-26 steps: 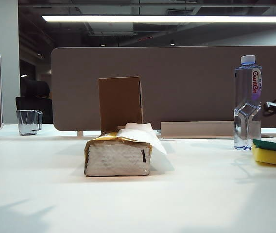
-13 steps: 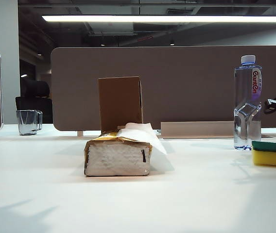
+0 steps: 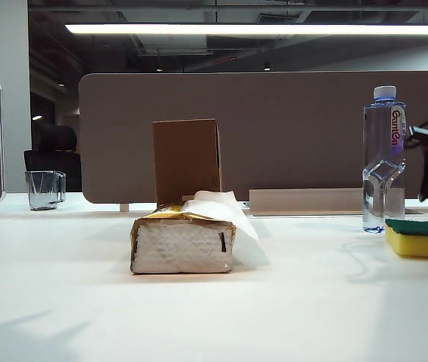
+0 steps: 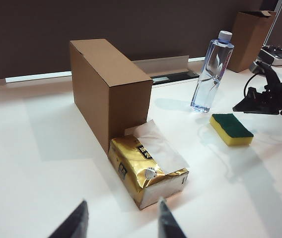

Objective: Move the sponge from left to right to wipe the table, avoiding obstacles on the table, and finally reaching the bottle of mineral water.

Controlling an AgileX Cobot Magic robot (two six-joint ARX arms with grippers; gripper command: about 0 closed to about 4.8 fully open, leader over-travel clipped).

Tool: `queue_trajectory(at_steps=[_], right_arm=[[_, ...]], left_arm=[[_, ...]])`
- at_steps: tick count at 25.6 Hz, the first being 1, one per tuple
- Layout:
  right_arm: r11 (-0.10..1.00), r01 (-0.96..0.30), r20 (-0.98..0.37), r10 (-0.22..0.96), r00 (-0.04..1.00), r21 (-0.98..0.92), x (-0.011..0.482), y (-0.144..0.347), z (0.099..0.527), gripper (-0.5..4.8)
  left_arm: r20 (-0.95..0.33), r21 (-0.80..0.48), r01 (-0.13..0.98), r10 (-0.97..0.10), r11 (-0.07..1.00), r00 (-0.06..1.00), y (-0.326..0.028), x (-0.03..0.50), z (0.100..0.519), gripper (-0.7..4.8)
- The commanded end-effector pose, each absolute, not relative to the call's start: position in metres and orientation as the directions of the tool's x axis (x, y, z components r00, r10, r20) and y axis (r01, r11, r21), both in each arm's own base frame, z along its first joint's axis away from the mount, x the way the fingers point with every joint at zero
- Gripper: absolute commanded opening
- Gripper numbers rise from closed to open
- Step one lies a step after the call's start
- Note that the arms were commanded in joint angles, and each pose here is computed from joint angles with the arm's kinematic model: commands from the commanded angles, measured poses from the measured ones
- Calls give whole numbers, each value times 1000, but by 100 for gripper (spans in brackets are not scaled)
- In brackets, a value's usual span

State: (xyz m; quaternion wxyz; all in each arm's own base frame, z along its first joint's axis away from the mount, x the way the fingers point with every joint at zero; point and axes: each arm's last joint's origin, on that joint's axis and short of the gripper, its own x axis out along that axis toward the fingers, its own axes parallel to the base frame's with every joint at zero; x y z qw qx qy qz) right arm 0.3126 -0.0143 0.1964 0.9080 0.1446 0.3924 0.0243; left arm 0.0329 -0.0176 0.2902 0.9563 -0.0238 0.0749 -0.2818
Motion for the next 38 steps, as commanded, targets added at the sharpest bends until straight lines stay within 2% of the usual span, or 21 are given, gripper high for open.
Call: queue_trajectory(at_steps=[1,9,11,20,24,30,38], right_arm=[[956,66,-696,159,700,285,308,-13,206,265],[957,16,-660,187,728,289,287,-11,236,265],[960,-1,-635,186,750,280,277,-11,251,265],[968,-69,-553,197,809,243,233,-7,287,261],[969,-77,-517,192,834,235,211,-6,287,241],[970,-89,-479,190,857,226,180,-4,277,240],[974,-119,-404,189,895,192,144,-2,266,238]], left_arm=[[-115,-82,542,-548,836,828,-17,32,293,179],[-111,-68,527,-531,847,840,-17,31,294,179],[-111,-18,529,-528,848,842,-17,31,294,179],[-97,89,424,-415,902,904,-14,34,296,179],[-82,131,361,-352,924,932,-12,35,298,179],[-71,151,296,-288,943,955,-10,36,299,179],[-82,151,279,-269,948,960,-10,37,297,179]])
